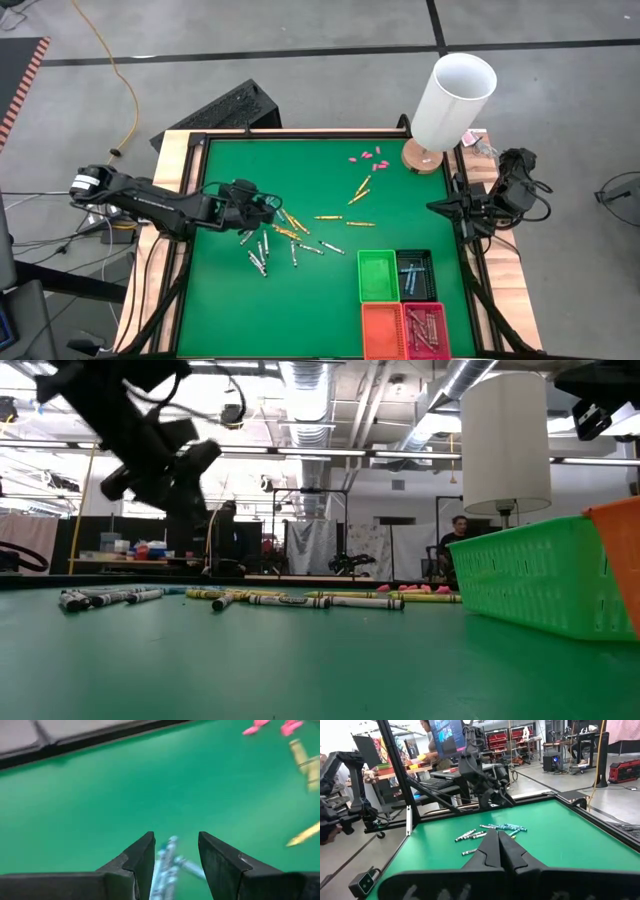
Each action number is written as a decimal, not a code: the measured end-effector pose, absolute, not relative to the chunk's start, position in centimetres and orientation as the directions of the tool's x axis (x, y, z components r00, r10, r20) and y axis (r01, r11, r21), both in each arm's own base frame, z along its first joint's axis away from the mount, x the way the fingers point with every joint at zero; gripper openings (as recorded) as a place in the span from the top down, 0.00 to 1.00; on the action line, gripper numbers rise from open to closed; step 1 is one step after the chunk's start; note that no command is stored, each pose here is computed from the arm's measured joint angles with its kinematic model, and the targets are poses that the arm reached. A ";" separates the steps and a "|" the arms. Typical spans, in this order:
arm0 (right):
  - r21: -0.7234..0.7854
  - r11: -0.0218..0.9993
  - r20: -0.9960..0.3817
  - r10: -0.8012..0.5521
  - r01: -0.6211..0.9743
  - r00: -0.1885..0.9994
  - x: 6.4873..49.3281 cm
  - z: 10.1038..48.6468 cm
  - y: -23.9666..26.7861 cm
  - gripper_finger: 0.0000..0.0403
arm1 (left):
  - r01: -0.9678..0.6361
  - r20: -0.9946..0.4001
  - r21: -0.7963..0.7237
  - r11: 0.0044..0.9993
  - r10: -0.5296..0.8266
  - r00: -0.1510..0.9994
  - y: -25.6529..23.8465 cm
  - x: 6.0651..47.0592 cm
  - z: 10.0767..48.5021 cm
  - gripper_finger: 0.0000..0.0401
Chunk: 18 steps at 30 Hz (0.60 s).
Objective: Sort crayons
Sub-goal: Put the blue crayon into the black bin
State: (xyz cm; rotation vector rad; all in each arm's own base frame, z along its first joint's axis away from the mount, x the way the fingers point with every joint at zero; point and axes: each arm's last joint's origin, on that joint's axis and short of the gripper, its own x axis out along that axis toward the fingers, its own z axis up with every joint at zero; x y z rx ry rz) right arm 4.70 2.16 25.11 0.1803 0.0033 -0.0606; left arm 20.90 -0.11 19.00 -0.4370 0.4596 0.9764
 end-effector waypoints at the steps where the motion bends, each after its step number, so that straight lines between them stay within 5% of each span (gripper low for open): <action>1: 0.179 0.982 -0.009 -0.060 0.060 0.998 4.7 25.1 2.2 1.00 | -0.868 -0.562 -0.137 0.477 0.684 0.465 0.0 20.6 18.4 0.65; 18: 0.178 0.982 -0.009 -0.059 0.060 0.998 4.7 25.1 2.2 1.00 | -0.882 -0.656 -0.173 0.438 0.617 0.435 1.5 18.4 14.0 0.65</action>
